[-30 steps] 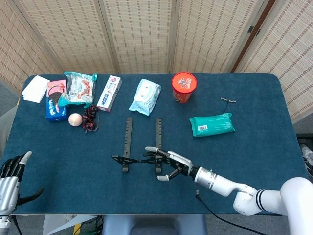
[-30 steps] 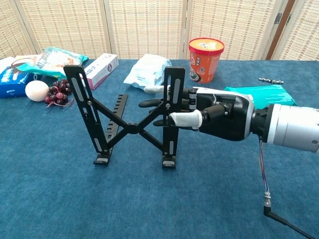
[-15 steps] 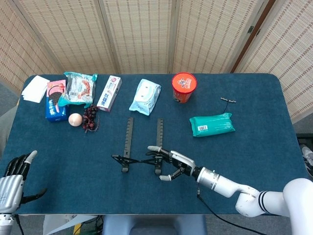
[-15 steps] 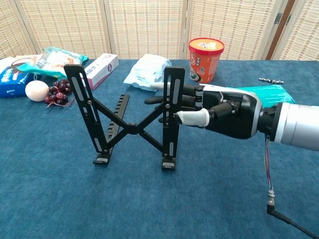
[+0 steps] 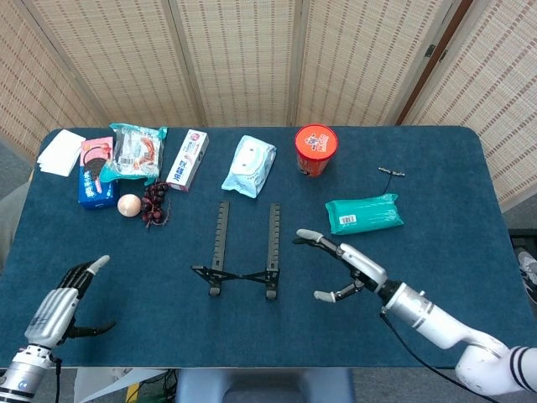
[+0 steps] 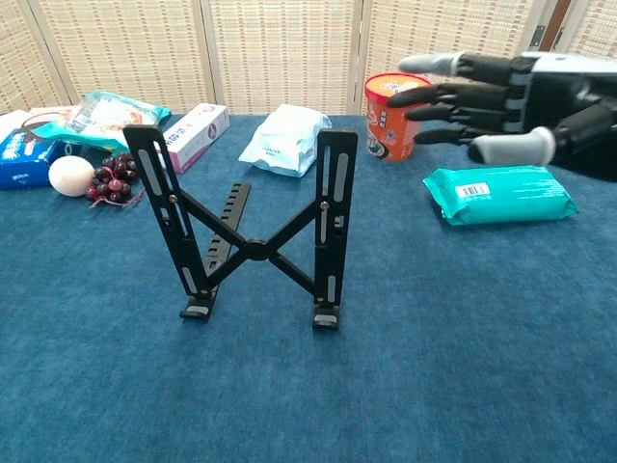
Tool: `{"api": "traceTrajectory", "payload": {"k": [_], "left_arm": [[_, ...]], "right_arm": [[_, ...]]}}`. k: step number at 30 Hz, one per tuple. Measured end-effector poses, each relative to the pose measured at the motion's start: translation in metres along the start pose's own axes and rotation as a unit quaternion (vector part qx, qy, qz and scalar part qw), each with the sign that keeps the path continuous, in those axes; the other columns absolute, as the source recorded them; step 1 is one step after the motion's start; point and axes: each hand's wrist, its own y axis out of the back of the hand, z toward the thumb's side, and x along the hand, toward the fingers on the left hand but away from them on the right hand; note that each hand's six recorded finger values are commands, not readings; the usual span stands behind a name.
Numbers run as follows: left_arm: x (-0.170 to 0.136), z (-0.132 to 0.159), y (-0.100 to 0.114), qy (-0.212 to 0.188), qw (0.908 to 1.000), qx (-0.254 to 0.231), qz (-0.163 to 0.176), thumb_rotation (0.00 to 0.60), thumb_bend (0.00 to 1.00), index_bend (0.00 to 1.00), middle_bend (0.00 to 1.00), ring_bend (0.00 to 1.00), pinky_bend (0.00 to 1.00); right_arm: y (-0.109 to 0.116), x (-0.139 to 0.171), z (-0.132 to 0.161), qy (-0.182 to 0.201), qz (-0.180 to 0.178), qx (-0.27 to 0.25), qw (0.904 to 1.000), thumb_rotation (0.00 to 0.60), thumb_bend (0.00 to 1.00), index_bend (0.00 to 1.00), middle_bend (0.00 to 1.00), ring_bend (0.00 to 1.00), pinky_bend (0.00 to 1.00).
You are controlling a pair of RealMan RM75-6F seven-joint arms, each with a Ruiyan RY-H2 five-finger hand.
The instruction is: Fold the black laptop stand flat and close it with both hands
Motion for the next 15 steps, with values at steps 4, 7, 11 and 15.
{"api": "traceTrajectory", "payload": {"k": [4, 7, 11, 15], "left_arm": [[0.015, 0.004, -0.007, -0.019, 0.9976, -0.057, -0.033, 0.6, 0.12, 0.04, 0.11, 0.07, 0.03], [0.026, 0.009, -0.012, -0.031, 0.9919, -0.108, -0.06, 0.6, 0.12, 0.04, 0.11, 0.07, 0.03], [0.042, 0.015, -0.018, -0.045, 0.9792, -0.175, -0.092, 0.6, 0.12, 0.04, 0.12, 0.08, 0.03], [0.061, 0.023, -0.023, -0.059, 0.9599, -0.243, -0.126, 0.6, 0.12, 0.04, 0.13, 0.08, 0.03]], "right_arm": [[0.015, 0.026, 0.012, 0.005, -0.035, 0.023, 0.9991, 0.6, 0.13, 0.0, 0.14, 0.0, 0.06], [0.025, 0.041, 0.022, 0.009, -0.057, 0.04, 0.9975, 0.6, 0.13, 0.0, 0.14, 0.0, 0.06], [0.034, 0.055, 0.033, 0.012, -0.076, 0.06, 0.9952, 0.6, 0.13, 0.0, 0.14, 0.0, 0.06], [0.041, 0.066, 0.045, 0.016, -0.094, 0.072, 0.9928, 0.6, 0.13, 0.0, 0.14, 0.0, 0.06]]}}
